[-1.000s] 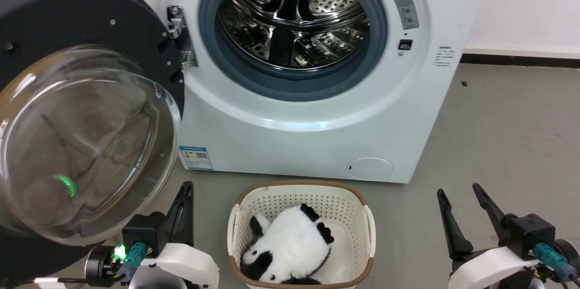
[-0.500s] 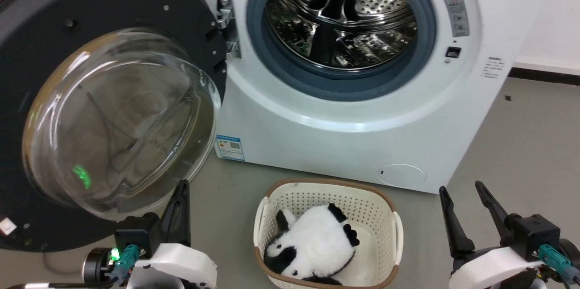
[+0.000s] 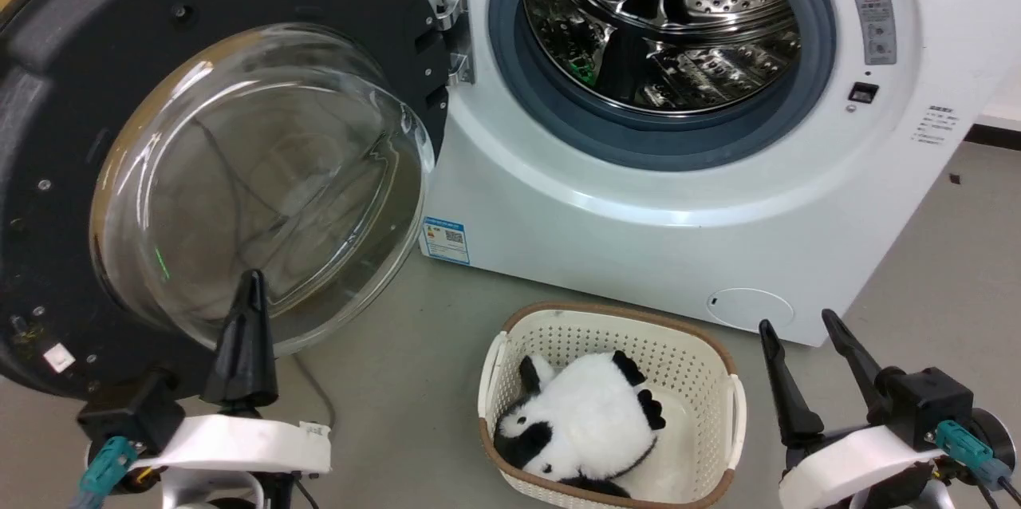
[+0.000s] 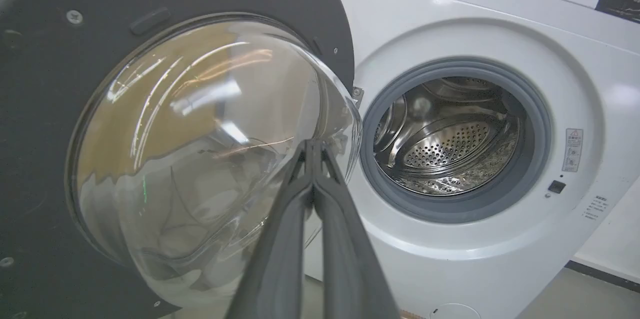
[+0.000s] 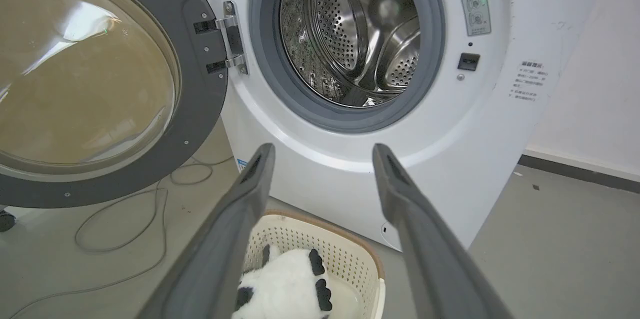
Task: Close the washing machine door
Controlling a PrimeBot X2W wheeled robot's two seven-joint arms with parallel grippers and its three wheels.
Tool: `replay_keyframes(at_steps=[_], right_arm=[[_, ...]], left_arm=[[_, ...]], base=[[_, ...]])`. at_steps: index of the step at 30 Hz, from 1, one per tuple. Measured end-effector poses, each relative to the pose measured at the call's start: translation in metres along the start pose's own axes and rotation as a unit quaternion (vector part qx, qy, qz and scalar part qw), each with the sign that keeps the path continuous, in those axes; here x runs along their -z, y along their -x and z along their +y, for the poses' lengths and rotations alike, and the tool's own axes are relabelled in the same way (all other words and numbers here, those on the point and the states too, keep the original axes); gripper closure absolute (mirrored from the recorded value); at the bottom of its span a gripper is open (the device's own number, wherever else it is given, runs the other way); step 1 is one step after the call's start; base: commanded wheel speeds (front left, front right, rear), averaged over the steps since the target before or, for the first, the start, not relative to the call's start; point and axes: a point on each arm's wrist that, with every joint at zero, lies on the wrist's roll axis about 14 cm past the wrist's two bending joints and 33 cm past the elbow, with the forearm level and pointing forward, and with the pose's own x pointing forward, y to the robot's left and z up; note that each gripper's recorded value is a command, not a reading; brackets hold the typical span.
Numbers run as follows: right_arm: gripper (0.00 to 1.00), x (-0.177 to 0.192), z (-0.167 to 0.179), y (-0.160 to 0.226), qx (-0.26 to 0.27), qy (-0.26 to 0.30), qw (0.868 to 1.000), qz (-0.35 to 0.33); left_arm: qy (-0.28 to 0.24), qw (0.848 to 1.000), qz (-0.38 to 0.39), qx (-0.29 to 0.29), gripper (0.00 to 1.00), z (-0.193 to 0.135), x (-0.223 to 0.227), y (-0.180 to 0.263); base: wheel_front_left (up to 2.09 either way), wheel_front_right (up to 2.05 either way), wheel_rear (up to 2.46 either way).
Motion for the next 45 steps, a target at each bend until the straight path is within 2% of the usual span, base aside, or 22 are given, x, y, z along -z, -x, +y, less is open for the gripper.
replay_keyframes(at_steps=[10, 18, 23, 27, 33, 35, 38, 45], right_arm=[[0.00, 0.005, 0.016, -0.013, -0.027, -0.008, 1.000, 0.006], [0.00, 0.009, 0.029, -0.022, -0.046, -0.016, 0.999, 0.009], [0.00, 0.011, 0.034, -0.028, -0.055, -0.021, 0.998, 0.010], [0.00, 0.014, 0.037, -0.032, -0.059, -0.025, 0.998, 0.012], [0.00, 0.017, 0.040, -0.039, -0.065, -0.030, 0.997, 0.014], [0.00, 0.018, 0.040, -0.042, -0.066, -0.031, 0.997, 0.014], [0.00, 0.020, 0.040, -0.045, -0.067, -0.034, 0.997, 0.015], [0.00, 0.021, 0.038, -0.054, -0.066, -0.039, 0.997, 0.014]], left_arm=[[0.062, 0.993, -0.102, -0.010, 1.00, 0.017, -0.064, 0.000], [0.104, 0.971, -0.213, -0.028, 1.00, 0.052, -0.150, -0.004], [0.107, 0.956, -0.263, -0.068, 1.00, 0.095, -0.200, -0.003], [0.099, 0.946, -0.287, -0.109, 1.00, 0.130, -0.229, -0.001], [0.115, 0.927, -0.315, -0.171, 1.00, 0.185, -0.266, 0.001], [0.137, 0.916, -0.323, -0.196, 1.00, 0.205, -0.273, 0.003], [0.138, 0.908, -0.316, -0.239, 1.00, 0.235, -0.277, 0.006], [0.171, 0.896, -0.281, -0.298, 1.00, 0.277, -0.270, -0.003]], base=[[0.00, 0.00, 0.00], [0.00, 0.00, 0.00], [0.00, 0.00, 0.00], [0.00, 0.00, 0.00], [0.00, 0.00, 0.00], [0.00, 0.00, 0.00], [0.00, 0.00, 0.00], [0.00, 0.00, 0.00]])
